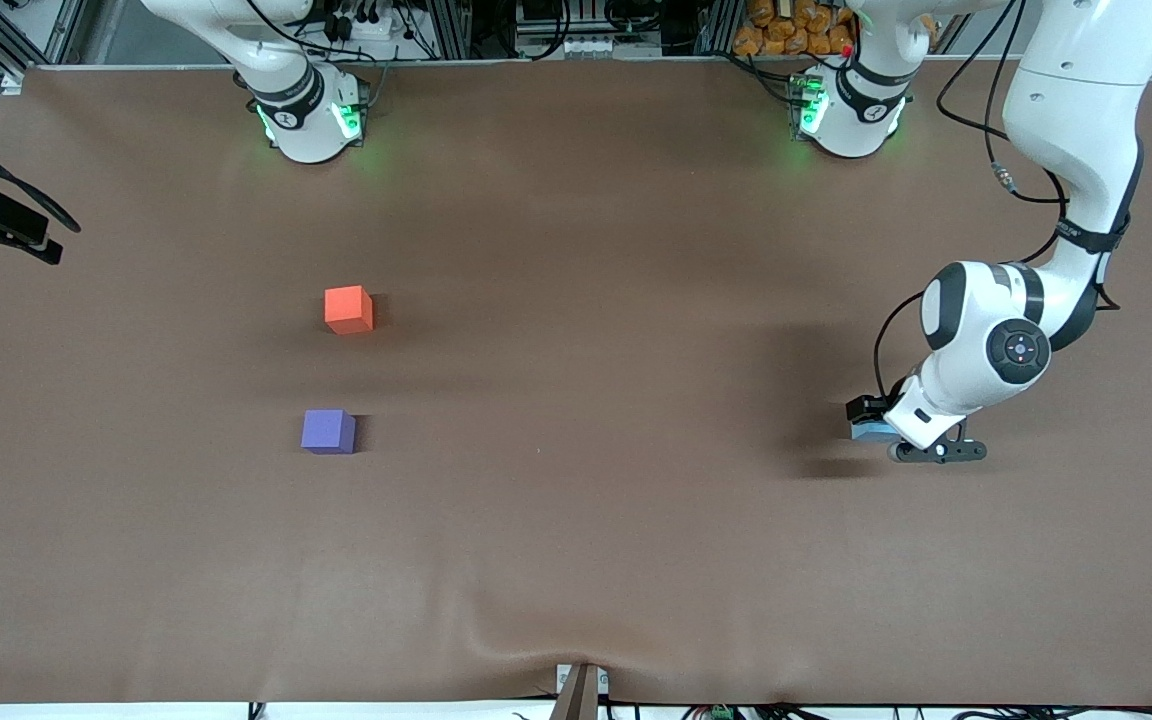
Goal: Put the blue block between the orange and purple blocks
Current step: 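Reach the left gripper down over the light blue cube, then close the left gripper on the light blue cube and lift it, then carry the blue cube toward the table middle and set it down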
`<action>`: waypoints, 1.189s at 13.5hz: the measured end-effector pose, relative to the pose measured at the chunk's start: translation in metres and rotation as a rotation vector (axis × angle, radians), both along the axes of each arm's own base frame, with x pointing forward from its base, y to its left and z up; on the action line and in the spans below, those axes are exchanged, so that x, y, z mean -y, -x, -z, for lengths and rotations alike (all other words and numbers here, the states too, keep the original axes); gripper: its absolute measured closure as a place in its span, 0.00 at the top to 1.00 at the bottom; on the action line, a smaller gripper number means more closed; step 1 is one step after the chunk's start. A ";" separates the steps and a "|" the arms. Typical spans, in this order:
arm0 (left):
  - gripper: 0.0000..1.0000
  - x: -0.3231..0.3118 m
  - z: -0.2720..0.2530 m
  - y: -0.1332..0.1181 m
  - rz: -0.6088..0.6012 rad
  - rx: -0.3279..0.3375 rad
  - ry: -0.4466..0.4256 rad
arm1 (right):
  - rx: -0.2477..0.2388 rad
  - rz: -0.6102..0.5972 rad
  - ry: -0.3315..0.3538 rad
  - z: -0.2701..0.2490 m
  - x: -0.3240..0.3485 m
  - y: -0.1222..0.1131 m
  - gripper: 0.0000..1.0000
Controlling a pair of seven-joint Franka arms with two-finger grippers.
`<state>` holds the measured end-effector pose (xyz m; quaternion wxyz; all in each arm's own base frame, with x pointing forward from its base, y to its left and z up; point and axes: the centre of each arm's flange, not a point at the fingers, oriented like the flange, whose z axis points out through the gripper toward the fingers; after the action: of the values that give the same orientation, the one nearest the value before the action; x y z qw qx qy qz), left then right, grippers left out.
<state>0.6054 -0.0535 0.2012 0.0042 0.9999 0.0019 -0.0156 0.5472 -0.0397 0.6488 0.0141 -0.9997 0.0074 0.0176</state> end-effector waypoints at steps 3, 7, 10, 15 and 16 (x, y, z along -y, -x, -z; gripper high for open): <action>0.57 0.005 0.001 0.000 0.010 -0.001 0.001 | 0.000 0.000 0.000 0.000 0.000 0.000 1.00; 0.57 0.061 -0.008 0.001 0.093 0.019 0.017 | -0.001 0.000 0.000 0.000 0.000 0.000 1.00; 0.55 0.140 -0.037 0.001 0.116 0.060 0.063 | -0.001 0.000 0.000 0.001 0.000 0.000 1.00; 0.54 0.302 -0.086 0.036 0.090 0.053 0.099 | -0.001 0.000 0.000 0.001 0.000 0.000 1.00; 0.54 0.333 -0.088 0.047 0.092 0.055 0.109 | -0.001 0.000 0.000 0.001 0.000 0.000 1.00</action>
<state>0.5585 -0.3863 0.2895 0.0580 0.9972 -0.0452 0.0118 0.5477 -0.0397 0.6482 0.0142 -0.9997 0.0074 0.0180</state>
